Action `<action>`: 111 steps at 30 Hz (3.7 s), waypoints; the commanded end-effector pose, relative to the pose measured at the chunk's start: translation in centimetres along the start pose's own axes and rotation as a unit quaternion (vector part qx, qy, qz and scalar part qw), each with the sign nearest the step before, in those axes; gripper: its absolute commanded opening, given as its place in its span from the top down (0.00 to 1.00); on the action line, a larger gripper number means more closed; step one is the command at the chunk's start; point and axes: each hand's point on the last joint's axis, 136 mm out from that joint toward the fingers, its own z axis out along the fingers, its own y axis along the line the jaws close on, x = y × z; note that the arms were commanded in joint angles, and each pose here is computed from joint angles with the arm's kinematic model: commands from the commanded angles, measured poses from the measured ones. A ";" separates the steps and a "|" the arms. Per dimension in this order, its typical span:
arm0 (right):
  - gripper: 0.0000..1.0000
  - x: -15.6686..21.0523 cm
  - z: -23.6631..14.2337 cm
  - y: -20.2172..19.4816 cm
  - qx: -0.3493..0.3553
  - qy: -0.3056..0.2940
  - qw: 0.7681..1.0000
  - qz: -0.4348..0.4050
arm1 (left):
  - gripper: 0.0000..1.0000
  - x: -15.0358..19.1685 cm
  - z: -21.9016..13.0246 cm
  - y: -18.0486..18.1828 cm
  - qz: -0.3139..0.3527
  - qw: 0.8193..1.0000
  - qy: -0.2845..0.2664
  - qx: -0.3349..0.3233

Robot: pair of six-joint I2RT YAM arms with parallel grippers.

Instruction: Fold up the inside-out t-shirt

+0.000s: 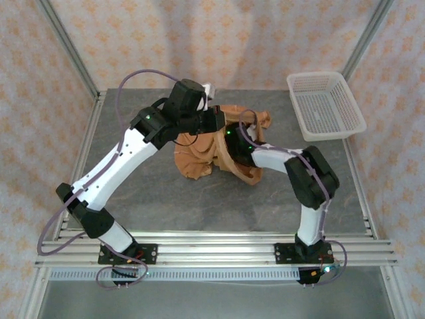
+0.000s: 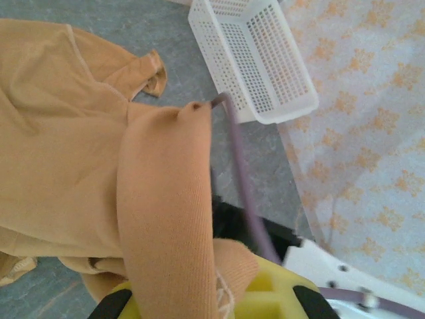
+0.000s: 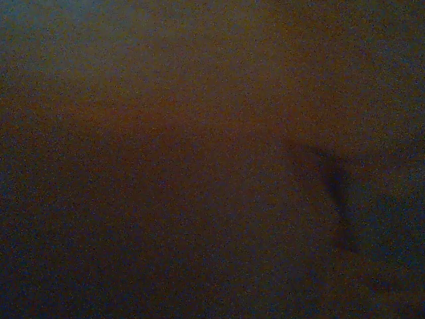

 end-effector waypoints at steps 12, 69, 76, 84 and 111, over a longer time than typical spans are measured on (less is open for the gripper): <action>0.15 7.7 5.2 5.2 -0.019 0.067 0.998 -0.006 | 1.00 0.5 1.5 -3.0 -0.010 0.998 0.024 0.055; 1.00 0.1 -13.2 9.2 -0.154 0.232 0.955 -0.103 | 0.42 1.9 4.3 21.3 -0.098 0.992 0.016 -0.081; 1.00 0.5 -12.9 8.4 -0.155 0.229 0.957 -0.088 | 0.34 5.4 7.8 12.1 0.025 0.998 0.036 0.050; 1.00 -0.7 -13.6 8.5 -0.150 0.216 0.963 -0.059 | 0.26 8.2 11.6 12.0 0.074 0.993 0.057 0.066; 0.40 0.1 -11.8 -2.2 -0.058 0.222 0.972 -0.053 | 1.00 -0.6 9.5 5.2 0.098 0.990 0.002 0.097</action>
